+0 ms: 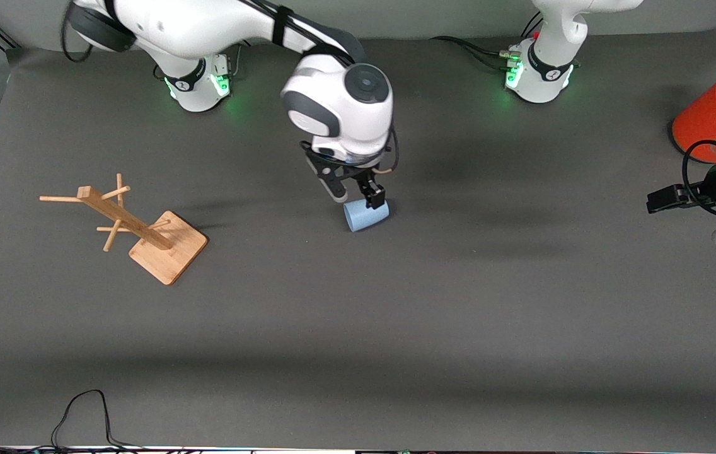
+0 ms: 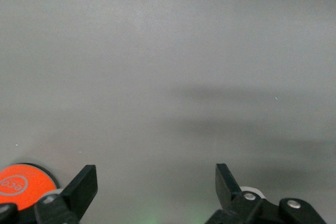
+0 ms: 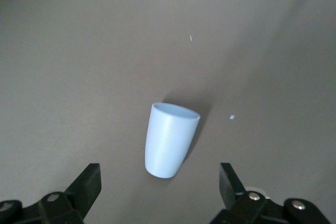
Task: Rotate and upright cup with both arms
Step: 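Release the cup and withdraw the right gripper toward the stand, then reach the left gripper down and grasp the cup's rim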
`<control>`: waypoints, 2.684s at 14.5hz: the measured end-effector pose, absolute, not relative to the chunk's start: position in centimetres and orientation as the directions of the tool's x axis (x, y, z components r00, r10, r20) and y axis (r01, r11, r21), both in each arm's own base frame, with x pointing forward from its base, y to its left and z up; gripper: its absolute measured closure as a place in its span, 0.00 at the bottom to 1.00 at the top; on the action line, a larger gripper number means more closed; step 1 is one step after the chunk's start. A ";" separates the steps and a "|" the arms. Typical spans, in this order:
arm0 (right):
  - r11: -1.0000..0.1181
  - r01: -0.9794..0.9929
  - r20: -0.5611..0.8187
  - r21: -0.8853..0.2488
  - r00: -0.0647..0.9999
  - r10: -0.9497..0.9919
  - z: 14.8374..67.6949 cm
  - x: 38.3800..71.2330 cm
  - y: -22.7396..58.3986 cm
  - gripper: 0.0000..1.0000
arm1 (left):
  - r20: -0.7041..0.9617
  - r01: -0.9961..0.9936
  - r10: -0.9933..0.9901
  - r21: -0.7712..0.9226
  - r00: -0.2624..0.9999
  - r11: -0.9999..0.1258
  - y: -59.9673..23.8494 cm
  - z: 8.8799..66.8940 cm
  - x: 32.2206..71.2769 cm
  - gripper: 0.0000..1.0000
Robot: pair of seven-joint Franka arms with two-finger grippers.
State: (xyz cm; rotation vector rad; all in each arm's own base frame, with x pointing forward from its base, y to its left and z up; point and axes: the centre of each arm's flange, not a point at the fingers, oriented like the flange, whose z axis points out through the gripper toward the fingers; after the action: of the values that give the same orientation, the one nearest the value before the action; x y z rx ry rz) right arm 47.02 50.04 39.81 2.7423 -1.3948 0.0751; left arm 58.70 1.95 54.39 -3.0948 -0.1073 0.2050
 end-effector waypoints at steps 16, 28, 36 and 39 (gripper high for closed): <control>-0.958 -0.285 0.026 -0.043 0.958 -0.286 61.6 58.6 4.7 0.00 | -0.122 0.131 0.141 -0.085 0.982 -0.988 -29.0 48.8 58.1 0.00; -0.976 -0.209 -0.006 -0.055 0.978 -0.209 59.8 57.9 0.5 0.00 | 0.121 0.210 0.198 -0.092 0.973 -0.973 -53.7 28.5 55.5 0.00; -0.979 -0.195 -0.035 -0.068 0.981 -0.193 59.5 56.4 0.4 0.00 | 0.089 0.067 0.045 -0.259 0.995 -0.964 -55.9 21.4 51.5 0.02; -0.979 -0.194 -0.032 -0.068 0.981 -0.192 59.6 56.5 0.4 0.00 | 0.043 -0.053 -0.073 -0.347 0.996 -0.937 -55.1 20.3 51.0 0.04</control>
State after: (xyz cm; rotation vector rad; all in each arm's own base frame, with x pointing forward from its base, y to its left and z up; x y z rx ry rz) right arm 56.47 0.38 59.55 3.1973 -0.3119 -0.0407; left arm 51.03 -55.10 20.31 -2.7866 0.0908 -0.0785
